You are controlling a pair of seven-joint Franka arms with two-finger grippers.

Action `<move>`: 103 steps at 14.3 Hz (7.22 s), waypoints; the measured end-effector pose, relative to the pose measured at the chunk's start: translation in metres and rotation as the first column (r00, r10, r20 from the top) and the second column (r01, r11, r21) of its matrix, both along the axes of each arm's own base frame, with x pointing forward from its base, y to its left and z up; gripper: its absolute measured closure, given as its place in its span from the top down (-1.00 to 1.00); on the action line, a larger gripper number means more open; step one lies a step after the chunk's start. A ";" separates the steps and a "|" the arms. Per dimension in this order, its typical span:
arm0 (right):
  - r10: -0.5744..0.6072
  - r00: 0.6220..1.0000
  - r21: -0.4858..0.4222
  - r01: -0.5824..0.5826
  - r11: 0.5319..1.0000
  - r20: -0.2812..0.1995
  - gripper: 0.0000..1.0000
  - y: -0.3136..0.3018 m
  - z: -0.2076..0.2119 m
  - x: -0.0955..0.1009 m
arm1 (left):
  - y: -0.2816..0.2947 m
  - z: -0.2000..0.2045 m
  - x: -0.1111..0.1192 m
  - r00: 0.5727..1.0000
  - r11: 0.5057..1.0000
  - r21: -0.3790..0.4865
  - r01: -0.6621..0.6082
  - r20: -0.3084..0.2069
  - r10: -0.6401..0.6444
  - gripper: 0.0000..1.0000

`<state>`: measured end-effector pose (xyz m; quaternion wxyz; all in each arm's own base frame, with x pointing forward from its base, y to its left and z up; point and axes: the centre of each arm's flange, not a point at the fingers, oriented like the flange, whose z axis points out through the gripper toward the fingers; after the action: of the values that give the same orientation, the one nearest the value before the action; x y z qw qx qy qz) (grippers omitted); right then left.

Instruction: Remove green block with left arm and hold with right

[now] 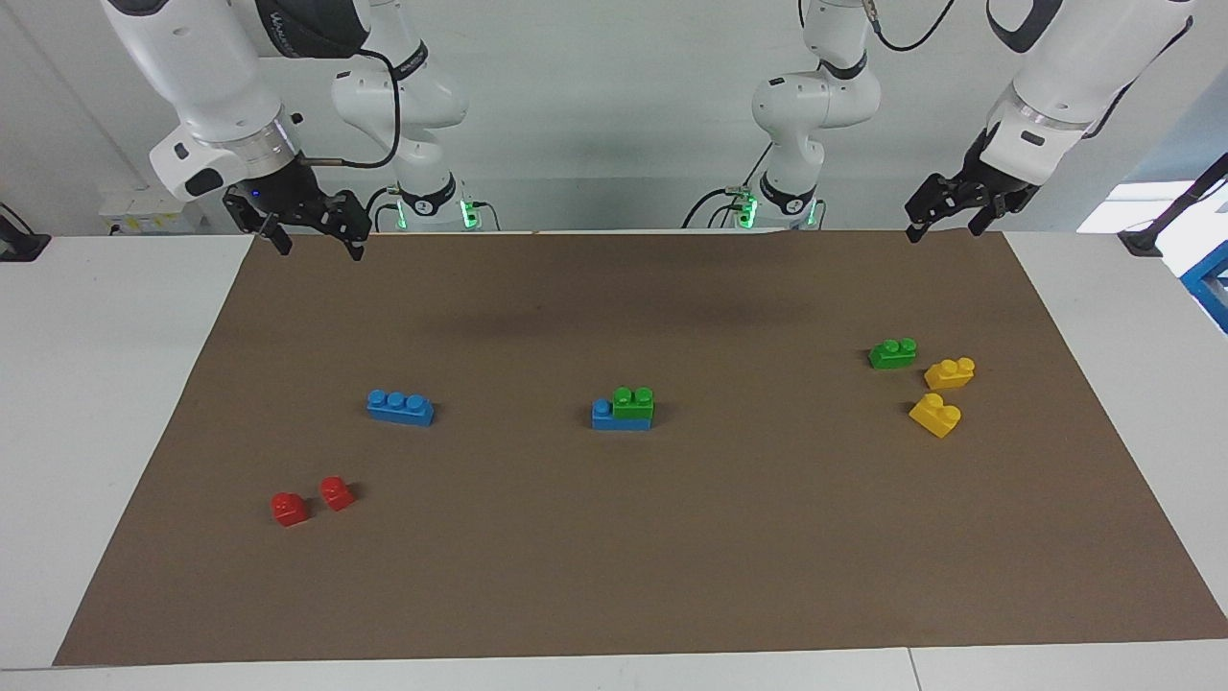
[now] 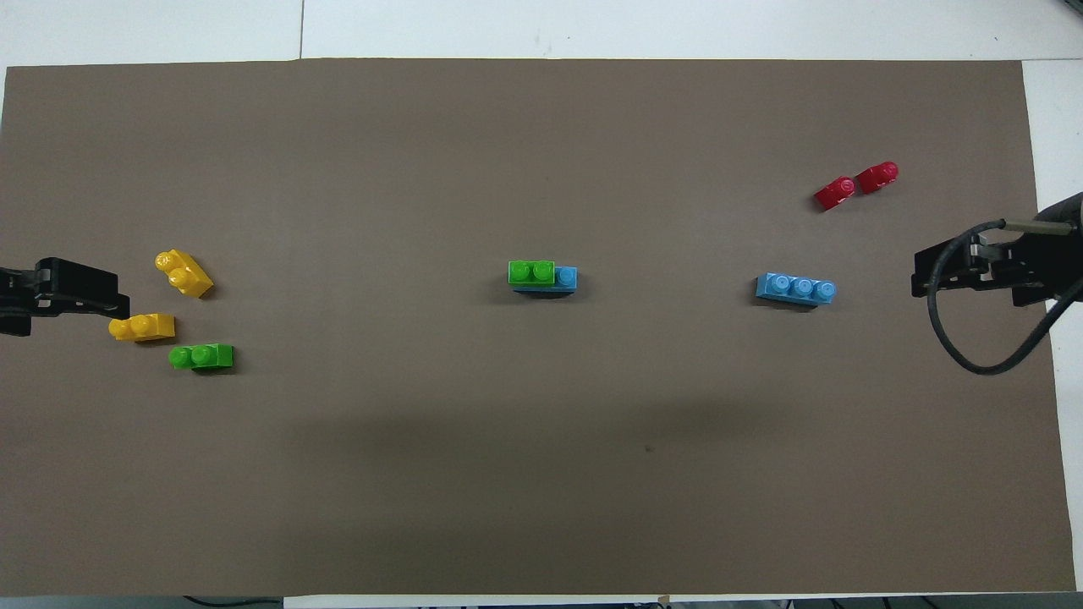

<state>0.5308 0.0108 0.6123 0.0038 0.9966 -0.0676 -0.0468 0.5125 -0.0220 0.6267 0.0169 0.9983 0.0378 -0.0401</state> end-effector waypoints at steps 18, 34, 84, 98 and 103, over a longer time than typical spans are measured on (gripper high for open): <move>-0.138 0.990 -0.008 0.138 0.990 0.021 1.00 -0.002 -0.004 0.003 | -0.021 0.000 0.000 0.984 0.984 0.009 -0.178 0.000 0.178 1.00; -0.920 0.282 0.005 0.956 0.292 -0.273 0.97 0.068 -0.077 0.044 | -0.306 -0.104 -0.036 0.303 0.302 -0.063 -0.951 -0.010 0.953 1.00; -0.858 0.143 0.083 0.990 0.117 -0.493 1.00 0.236 -0.317 0.067 | -0.390 -0.274 0.029 0.021 0.023 -0.075 -0.997 0.029 0.999 1.00; -0.864 0.128 0.115 0.990 0.082 -0.487 1.00 0.263 -0.335 0.059 | -0.394 -0.283 0.022 0.031 0.033 -0.072 -0.997 0.030 0.999 1.00; -0.871 0.126 0.123 0.989 0.077 -0.475 1.00 0.266 -0.342 0.057 | -0.393 -0.283 0.022 0.031 0.033 -0.071 -0.997 0.031 0.999 1.00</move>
<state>0.5882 0.2769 0.2700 -0.2285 0.6683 -0.6819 -0.1903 0.5341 -0.4153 0.3432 0.0560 0.6916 0.7199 0.0181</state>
